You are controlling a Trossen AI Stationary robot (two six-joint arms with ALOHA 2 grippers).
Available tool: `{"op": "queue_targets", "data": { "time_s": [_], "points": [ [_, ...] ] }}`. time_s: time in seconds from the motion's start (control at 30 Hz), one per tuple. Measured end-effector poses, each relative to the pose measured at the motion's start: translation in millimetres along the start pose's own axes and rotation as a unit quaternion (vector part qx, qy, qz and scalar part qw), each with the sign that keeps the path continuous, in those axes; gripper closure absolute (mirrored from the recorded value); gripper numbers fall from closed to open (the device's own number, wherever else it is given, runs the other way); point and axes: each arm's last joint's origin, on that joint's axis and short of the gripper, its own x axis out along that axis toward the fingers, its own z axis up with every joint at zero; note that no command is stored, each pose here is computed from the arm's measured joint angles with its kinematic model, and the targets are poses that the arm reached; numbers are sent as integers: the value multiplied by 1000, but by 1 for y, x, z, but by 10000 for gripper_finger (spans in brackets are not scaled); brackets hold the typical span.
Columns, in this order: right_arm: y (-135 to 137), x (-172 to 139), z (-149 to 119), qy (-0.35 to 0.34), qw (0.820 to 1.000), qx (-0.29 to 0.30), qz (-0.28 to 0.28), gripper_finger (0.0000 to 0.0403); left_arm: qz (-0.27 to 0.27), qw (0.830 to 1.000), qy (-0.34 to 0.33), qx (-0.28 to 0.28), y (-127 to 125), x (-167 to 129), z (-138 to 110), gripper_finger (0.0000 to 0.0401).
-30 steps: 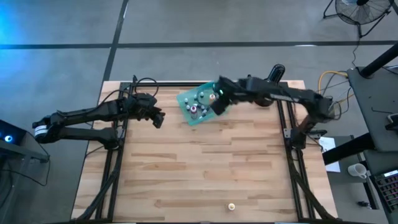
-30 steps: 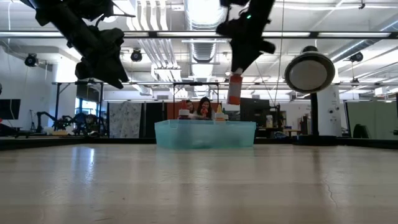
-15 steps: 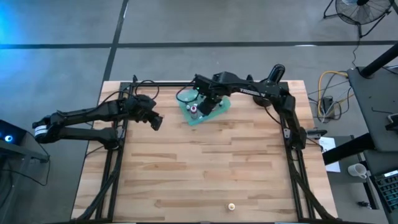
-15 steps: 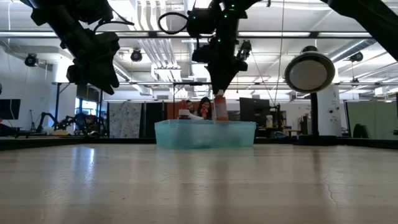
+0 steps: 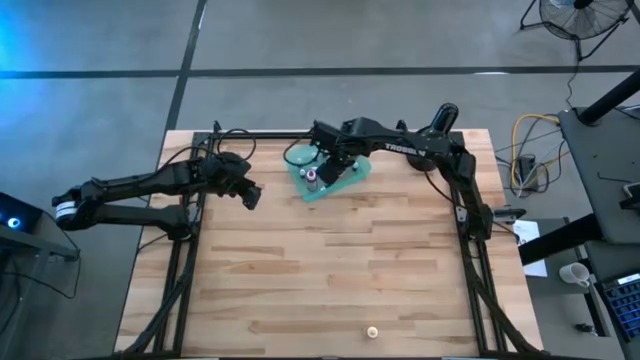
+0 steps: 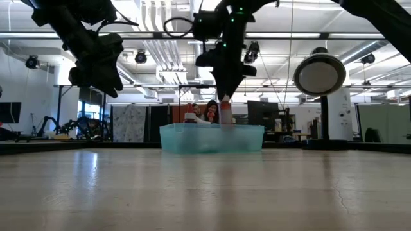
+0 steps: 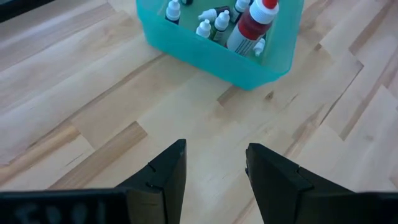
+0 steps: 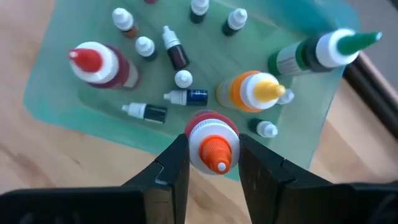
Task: Pick & Place food coloring
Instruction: Put the orange big food coloring into the green bin
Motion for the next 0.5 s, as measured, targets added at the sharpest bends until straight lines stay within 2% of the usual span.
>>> {"op": "queue_targets", "data": {
  "time_s": [0.5],
  "points": [
    [1, 47, -23, 41, 998, 38, -13, 289, 1, 1000, -1, 0, 0, 0, 0, 261]
  ]
}}
